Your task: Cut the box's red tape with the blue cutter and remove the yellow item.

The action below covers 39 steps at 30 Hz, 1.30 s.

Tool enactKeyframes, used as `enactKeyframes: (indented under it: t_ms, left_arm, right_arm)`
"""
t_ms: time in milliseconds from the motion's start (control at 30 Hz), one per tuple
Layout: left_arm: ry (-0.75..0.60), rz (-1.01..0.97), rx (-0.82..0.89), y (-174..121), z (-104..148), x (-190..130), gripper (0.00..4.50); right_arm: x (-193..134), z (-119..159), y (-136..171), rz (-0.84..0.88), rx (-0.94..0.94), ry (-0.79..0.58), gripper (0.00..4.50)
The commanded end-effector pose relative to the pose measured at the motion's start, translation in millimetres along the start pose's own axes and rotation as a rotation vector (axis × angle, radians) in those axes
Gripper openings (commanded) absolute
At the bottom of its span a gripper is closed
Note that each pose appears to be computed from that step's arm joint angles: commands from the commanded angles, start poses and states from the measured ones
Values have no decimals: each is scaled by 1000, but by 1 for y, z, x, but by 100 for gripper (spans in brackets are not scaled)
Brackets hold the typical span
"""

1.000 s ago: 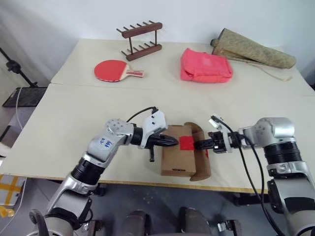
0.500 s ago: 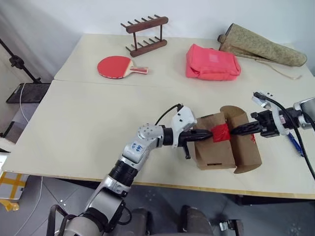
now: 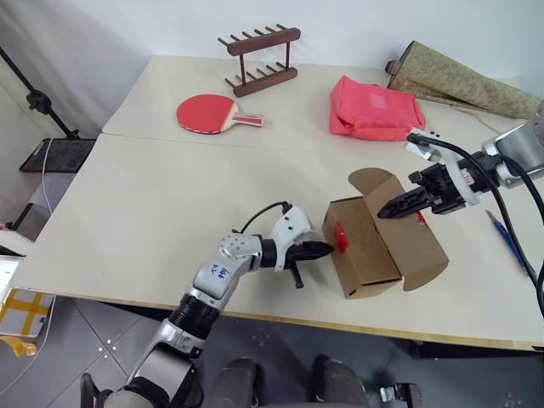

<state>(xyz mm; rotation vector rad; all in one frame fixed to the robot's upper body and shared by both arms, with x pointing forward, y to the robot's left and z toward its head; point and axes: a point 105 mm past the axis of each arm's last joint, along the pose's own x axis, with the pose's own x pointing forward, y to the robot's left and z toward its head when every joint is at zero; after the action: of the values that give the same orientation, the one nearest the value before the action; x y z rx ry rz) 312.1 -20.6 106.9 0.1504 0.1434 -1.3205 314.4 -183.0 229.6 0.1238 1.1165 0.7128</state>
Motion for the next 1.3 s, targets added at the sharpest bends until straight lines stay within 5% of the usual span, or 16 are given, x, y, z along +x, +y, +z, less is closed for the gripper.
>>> enactKeyframes:
  t_ms: [33, 300, 433, 600, 900, 1300]
  left_arm:
    - [-18, 8, 32, 1, 11, -4, 0]
    - [104, -79, 50, -1, 13, -42, 0]
    - [47, -201, 73, -19, 52, -58, 0]
    - [-77, -118, 105, -6, 89, -37, 0]
    - [89, -62, 191, -5, 52, 5, 0]
    - [283, -109, 107, -7, 14, -36, 0]
  right_arm:
    - [9, -3, 7, 17, -11, 29, 1]
    - [17, -7, 0, -23, -1, 11, 1]
    - [17, -5, -2, -38, 7, -17, 1]
    - [21, -3, -1, -38, 7, -32, 1]
    - [22, -6, -1, -35, 7, -57, 1]
    - [-10, -24, -33, -149, 64, -113, 1]
